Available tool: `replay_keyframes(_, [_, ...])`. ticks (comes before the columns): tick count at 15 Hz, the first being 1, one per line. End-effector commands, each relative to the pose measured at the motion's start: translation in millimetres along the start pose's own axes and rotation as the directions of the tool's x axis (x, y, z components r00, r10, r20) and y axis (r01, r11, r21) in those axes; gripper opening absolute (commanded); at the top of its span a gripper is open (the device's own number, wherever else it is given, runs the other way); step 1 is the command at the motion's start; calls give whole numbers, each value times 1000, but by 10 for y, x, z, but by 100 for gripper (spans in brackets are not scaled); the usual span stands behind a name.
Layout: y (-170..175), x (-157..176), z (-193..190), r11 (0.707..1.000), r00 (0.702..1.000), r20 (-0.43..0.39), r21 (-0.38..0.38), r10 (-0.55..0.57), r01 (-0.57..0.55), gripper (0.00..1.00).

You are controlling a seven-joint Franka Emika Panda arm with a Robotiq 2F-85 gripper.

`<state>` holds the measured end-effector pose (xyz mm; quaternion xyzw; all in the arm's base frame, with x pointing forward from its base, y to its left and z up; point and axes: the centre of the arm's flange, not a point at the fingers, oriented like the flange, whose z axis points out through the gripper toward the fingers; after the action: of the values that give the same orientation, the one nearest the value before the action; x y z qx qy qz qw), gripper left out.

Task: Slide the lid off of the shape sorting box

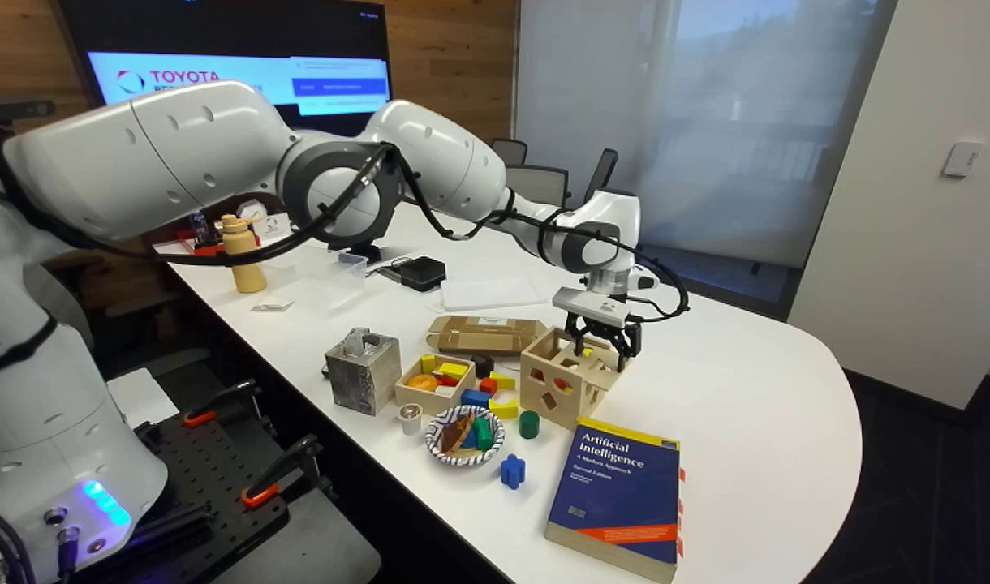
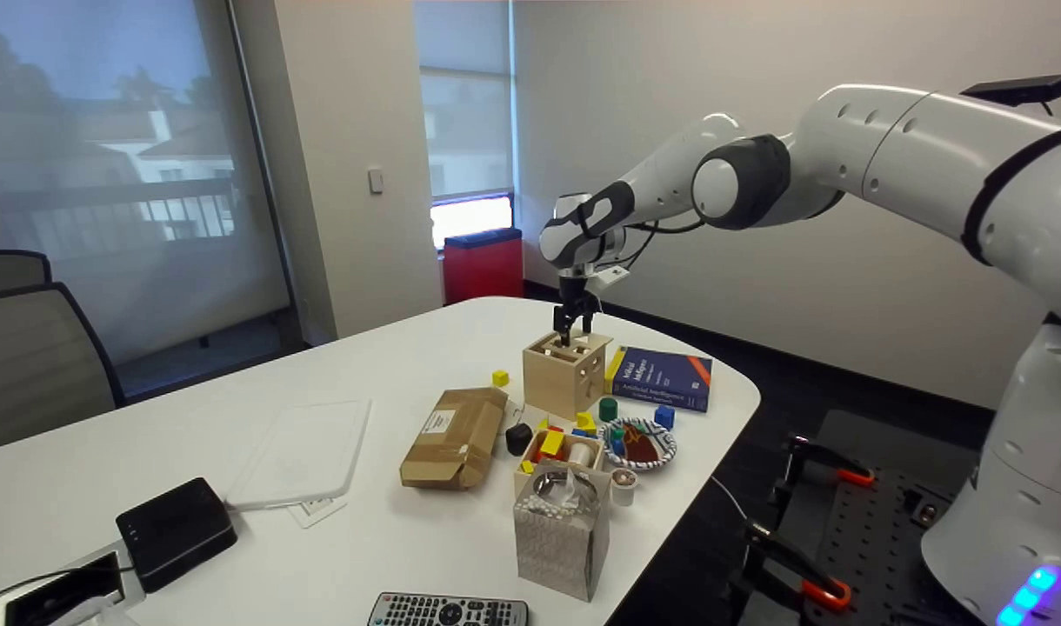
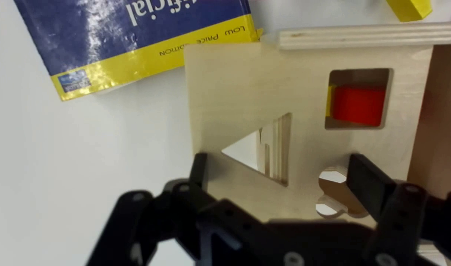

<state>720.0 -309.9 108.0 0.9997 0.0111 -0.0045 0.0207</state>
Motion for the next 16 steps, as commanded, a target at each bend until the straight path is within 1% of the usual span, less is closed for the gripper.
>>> replay_keyframes(1, [195, 118, 71, 999, 999, 14, 13, 35, -35, 100])
replay_keyframes(9, [245, 120, -18, 999, 999, 1, 22, 33, -33, 100])
replay_keyframes(12, [229, 98, -138, 999, 1000, -8, 37, 21, -21, 100])
replay_keyframes(16, [181, 81, -413, 998, 999, -36, 55, 14, -12, 100])
